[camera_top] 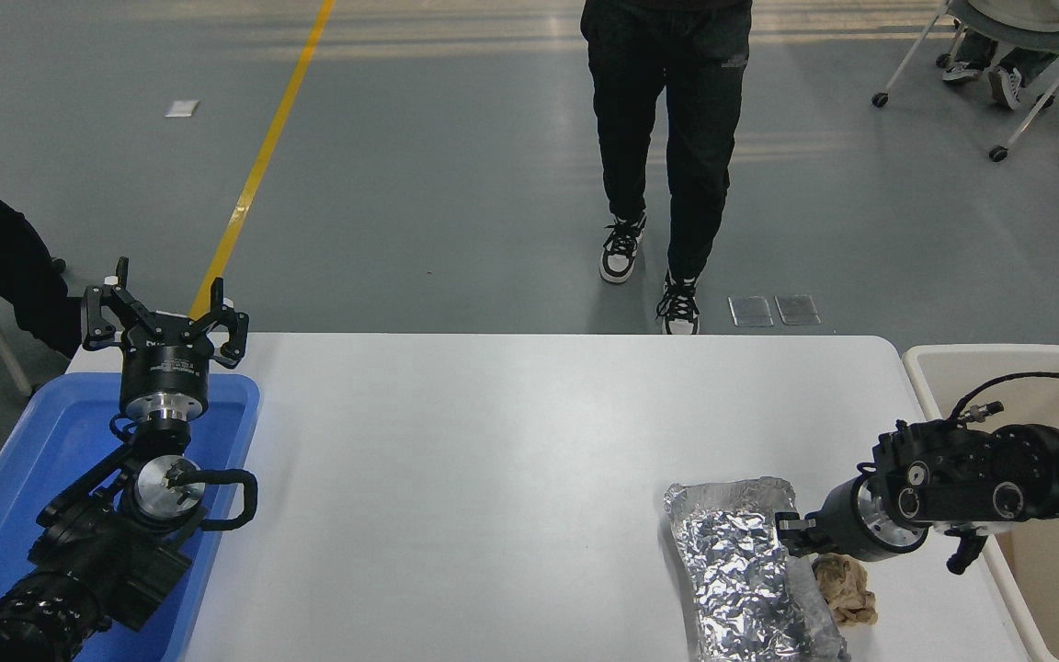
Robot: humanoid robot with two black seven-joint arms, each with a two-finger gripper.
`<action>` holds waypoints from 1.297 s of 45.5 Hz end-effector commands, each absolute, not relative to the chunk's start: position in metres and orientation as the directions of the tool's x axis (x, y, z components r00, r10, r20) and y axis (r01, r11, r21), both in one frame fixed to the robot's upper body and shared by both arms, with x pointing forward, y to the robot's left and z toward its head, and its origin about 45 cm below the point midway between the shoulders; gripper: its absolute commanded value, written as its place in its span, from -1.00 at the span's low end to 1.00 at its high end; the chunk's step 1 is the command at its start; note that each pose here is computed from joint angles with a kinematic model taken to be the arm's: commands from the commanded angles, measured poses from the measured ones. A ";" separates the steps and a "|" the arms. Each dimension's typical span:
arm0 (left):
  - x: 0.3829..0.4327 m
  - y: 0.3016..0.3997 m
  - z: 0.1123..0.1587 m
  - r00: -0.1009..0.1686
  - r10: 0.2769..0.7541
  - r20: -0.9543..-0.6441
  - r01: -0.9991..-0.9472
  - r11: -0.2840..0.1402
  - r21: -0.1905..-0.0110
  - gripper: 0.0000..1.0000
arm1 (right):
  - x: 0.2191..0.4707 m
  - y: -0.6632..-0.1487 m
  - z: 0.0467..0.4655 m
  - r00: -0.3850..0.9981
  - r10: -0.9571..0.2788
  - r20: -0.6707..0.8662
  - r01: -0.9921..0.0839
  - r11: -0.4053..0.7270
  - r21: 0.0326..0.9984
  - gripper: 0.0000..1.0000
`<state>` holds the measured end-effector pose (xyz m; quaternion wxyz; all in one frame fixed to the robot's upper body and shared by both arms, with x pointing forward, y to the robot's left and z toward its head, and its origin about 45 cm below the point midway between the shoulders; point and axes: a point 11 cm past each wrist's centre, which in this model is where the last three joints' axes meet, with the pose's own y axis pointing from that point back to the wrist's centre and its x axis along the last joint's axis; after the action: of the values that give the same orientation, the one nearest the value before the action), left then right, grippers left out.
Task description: Pick up foil plate and place in dustbin
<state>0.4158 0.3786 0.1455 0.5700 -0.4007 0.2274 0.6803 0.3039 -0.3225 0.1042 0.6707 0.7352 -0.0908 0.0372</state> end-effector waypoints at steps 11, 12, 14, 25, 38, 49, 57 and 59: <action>0.4160 0.3779 0.1458 -0.027 0.594 -0.804 -0.959 -0.243 -0.148 0.98 | 0.319 -0.334 0.271 0.963 -0.084 0.258 -0.261 -0.025 0.965 -1.00; 0.4159 0.3782 0.1455 -0.028 0.595 -0.803 -0.959 -0.244 -0.147 0.98 | 0.318 -0.333 0.282 0.962 -0.079 0.262 -0.265 -0.021 0.964 -1.00; 0.4159 0.3782 0.1455 -0.028 0.595 -0.803 -0.959 -0.244 -0.147 0.98 | 0.320 -0.329 0.309 0.956 -0.070 0.285 -0.287 -0.021 0.958 -1.00; 0.4159 0.3782 0.1455 -0.028 0.595 -0.803 -0.959 -0.244 -0.147 0.98 | 0.327 -0.309 0.406 0.927 -0.048 0.371 -0.373 -0.035 0.927 -1.00; 0.4159 0.3782 0.1455 -0.028 0.595 -0.803 -0.959 -0.244 -0.147 0.98 | 0.322 -0.312 0.450 0.907 -0.025 0.420 -0.419 0.014 0.908 -1.00; 0.4159 0.3782 0.1455 -0.028 0.595 -0.803 -0.959 -0.244 -0.147 0.98 | 0.324 -0.330 0.456 0.900 -0.024 0.436 -0.433 0.076 0.898 -1.00; 0.4159 0.3782 0.1455 -0.028 0.595 -0.803 -0.959 -0.244 -0.147 0.98 | 0.329 -0.398 0.456 0.886 -0.008 0.464 -0.450 0.228 0.863 -1.00; 0.4158 0.3783 0.1455 -0.029 0.594 -0.804 -0.958 -0.245 -0.147 0.98 | 0.330 -0.419 0.452 0.883 -0.007 0.468 -0.451 0.257 0.855 -1.00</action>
<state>0.4159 0.3782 0.1455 0.5712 -0.3998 0.2276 0.6798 0.3280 -0.3471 0.4508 0.7256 0.6497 -0.1745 0.1449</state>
